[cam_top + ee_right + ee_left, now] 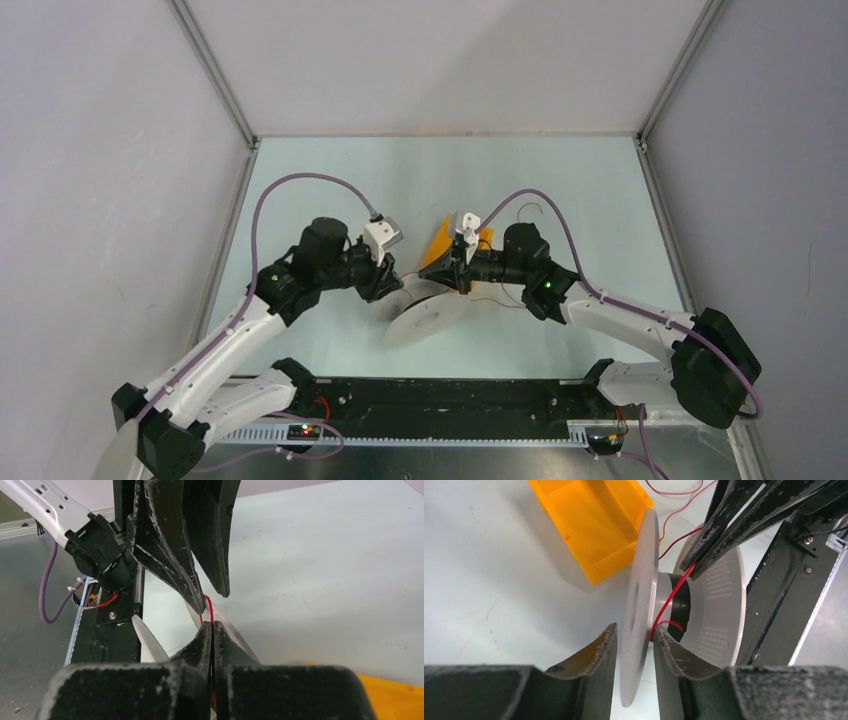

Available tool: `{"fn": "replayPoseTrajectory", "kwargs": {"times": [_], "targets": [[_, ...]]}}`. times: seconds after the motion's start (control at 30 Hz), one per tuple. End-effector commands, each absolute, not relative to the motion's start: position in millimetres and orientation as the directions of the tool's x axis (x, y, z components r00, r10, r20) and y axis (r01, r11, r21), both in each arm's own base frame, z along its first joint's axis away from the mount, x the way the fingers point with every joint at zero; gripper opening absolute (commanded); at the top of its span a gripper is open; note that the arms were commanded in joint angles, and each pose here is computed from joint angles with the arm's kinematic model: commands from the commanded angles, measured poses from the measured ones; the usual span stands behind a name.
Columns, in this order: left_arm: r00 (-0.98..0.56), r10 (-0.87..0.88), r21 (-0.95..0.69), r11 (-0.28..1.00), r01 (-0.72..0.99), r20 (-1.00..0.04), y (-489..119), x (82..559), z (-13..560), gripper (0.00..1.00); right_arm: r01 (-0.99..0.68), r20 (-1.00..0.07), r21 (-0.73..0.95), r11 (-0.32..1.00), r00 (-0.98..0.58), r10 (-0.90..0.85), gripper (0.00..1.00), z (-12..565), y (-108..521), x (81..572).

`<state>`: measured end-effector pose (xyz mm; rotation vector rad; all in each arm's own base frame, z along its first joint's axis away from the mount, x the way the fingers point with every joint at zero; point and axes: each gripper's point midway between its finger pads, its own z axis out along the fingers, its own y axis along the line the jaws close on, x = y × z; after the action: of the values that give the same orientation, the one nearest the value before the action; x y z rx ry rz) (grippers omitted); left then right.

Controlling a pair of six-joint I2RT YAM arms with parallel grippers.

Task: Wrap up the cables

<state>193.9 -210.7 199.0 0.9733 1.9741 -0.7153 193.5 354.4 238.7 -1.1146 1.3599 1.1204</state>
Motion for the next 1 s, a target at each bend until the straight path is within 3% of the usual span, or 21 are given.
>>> {"fn": "replayPoseTrajectory", "kwargs": {"times": [0.0, 0.97], "targets": [[-0.396, 0.362, -0.146, 0.555, 0.819, -0.844, -215.7, 196.9, 193.2, 0.37, -0.987, -1.000, 0.028, 0.160, -0.026, 0.017, 0.00, 256.7, 352.8, 193.2], [-0.413, 0.358, -0.144, 0.585, 0.798, -0.837, -226.9, 205.0, 178.5, 0.36, -0.977, -0.996, 0.083, 0.198, -0.086, -0.003, 0.00, 223.7, 338.4, 193.9]]}}
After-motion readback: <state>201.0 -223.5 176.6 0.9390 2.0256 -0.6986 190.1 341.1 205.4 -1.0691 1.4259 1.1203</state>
